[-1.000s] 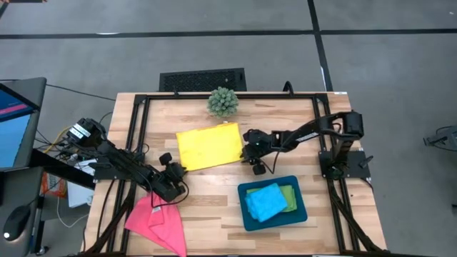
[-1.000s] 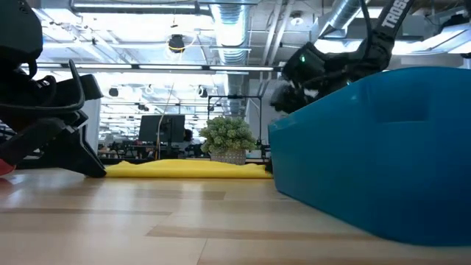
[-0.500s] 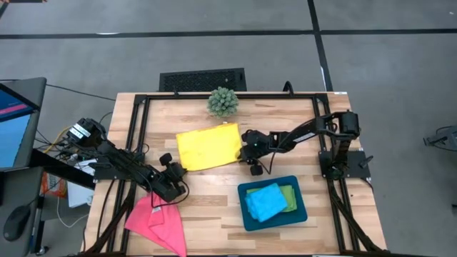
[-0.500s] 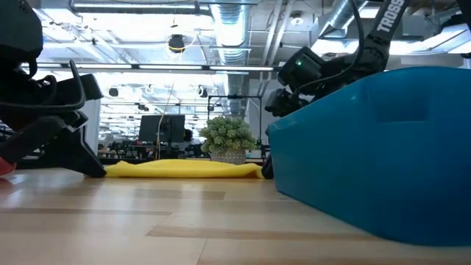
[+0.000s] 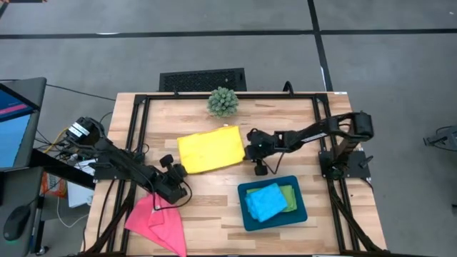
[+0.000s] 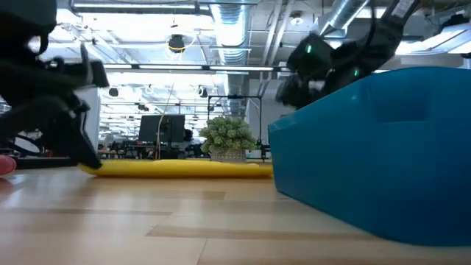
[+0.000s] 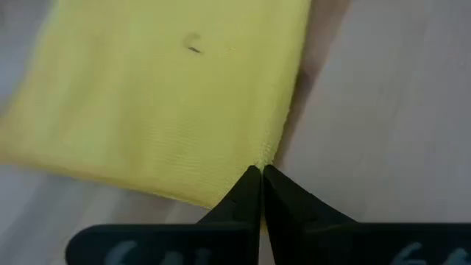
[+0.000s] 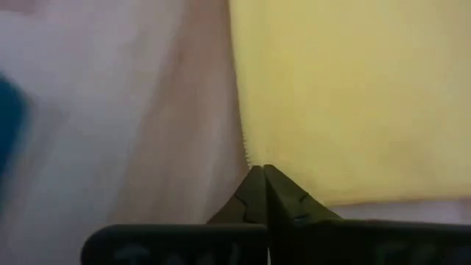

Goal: Fold microfiber towels
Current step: Fold the yellow microfiber towel

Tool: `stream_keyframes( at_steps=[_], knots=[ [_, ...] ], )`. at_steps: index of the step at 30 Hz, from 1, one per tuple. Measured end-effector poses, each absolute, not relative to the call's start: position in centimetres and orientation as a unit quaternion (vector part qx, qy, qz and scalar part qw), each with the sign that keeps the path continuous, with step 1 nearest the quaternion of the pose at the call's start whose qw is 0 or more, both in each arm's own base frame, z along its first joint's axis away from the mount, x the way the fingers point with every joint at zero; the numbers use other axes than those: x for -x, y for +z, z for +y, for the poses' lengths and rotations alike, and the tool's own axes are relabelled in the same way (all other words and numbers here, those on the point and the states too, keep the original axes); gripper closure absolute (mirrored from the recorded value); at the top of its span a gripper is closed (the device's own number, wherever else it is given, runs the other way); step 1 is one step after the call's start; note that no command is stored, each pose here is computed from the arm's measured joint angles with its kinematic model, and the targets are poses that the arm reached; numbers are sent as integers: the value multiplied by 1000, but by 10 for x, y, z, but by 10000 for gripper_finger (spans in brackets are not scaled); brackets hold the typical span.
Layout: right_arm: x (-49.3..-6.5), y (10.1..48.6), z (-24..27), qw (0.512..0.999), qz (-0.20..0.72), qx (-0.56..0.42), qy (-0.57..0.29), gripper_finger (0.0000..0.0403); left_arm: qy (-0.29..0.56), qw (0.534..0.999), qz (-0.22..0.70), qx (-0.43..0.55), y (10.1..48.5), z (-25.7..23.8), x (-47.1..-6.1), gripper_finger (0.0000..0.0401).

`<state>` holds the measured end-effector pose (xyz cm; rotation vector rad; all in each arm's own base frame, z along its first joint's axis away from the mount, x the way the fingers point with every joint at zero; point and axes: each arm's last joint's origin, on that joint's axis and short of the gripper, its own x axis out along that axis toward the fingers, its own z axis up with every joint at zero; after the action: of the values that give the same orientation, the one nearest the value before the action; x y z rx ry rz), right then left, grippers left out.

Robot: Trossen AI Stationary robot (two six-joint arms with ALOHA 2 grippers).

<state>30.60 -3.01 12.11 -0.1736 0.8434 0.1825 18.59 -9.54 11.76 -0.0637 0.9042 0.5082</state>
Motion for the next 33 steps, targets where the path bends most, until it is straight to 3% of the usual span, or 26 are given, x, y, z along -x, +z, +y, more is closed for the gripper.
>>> stream_keyframes(
  at_steps=[10, 25, 33],
  knots=[
    [-299, 160, -48, 929, 355, 86, 53, 399, 305, 867, 393, -31, 150, -93, -201, 401],
    [-301, 172, -98, 958, 272, 74, -49, 400, 412, 802, 425, -80, 155, -49, -204, 401],
    [-325, 156, -115, 946, 308, 58, -79, 399, 424, 785, 442, -91, 151, -37, -203, 401]
  ],
)
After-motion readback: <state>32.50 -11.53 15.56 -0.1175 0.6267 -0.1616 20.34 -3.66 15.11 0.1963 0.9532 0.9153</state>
